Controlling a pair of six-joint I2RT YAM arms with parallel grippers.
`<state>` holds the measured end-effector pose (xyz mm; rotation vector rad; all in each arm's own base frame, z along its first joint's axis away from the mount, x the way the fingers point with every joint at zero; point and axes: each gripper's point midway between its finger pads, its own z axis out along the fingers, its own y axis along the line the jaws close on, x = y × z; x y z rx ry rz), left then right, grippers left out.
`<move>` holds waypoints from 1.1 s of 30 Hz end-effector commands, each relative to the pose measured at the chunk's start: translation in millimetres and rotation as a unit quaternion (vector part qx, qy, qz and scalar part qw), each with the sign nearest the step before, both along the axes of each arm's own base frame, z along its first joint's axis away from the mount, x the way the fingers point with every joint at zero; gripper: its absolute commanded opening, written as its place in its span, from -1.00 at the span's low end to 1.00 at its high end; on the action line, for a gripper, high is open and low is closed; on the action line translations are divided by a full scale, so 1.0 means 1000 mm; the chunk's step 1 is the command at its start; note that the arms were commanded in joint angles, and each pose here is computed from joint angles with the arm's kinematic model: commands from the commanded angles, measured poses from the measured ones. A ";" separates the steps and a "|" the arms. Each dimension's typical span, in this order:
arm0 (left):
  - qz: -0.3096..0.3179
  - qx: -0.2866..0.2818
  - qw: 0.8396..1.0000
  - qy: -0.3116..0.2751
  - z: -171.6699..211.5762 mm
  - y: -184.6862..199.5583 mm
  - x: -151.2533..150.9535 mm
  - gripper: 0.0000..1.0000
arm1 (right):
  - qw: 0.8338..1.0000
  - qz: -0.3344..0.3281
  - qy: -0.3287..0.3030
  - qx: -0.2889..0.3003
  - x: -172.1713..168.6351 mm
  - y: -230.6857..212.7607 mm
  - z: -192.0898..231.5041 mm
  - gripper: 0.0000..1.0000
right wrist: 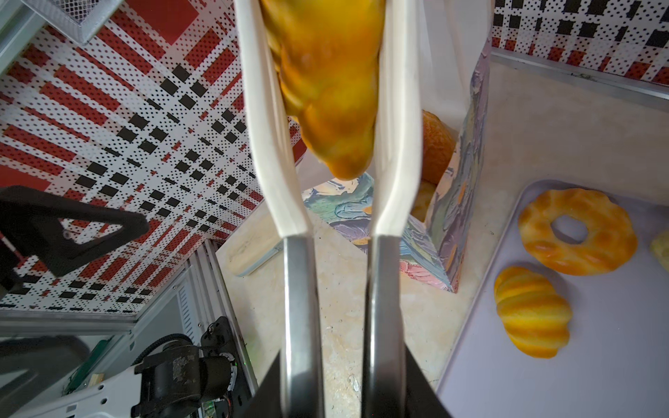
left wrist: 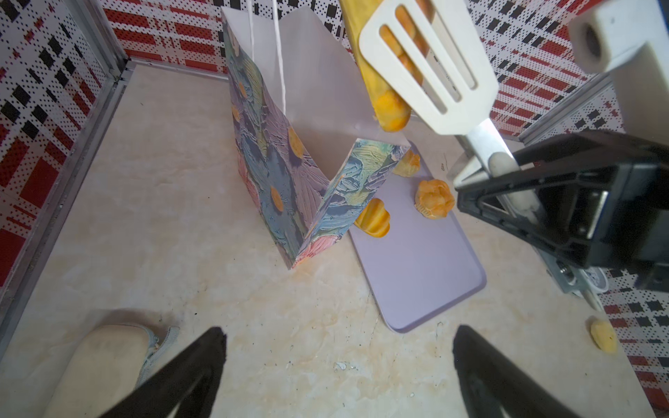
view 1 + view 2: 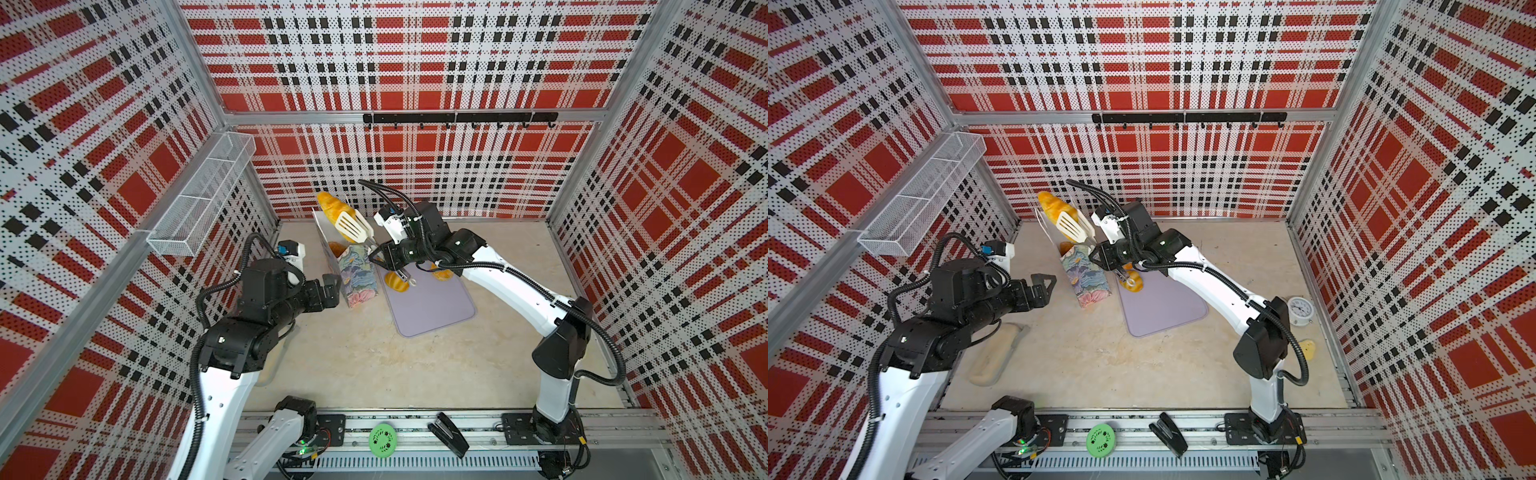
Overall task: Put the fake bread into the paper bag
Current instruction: 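Carry the croissant over the floral bag while the left gripper nears the bag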
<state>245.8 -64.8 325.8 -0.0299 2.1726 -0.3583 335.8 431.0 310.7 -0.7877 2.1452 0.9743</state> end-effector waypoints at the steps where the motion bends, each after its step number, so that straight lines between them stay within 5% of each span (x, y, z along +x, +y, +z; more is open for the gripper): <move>1: -0.004 0.002 1.000 0.003 -0.005 0.001 -0.004 0.99 | 0.998 -0.005 -0.044 0.043 0.011 0.010 0.036 -0.32; 17: -0.006 -0.006 1.000 0.019 -0.012 -0.002 -0.003 0.99 | 0.999 -0.016 -0.033 0.010 0.028 0.020 0.015 -0.29; 33: 0.002 -0.020 1.000 0.020 -0.012 -0.003 0.000 0.99 | 0.999 -0.023 -0.029 -0.021 0.030 0.015 0.001 0.03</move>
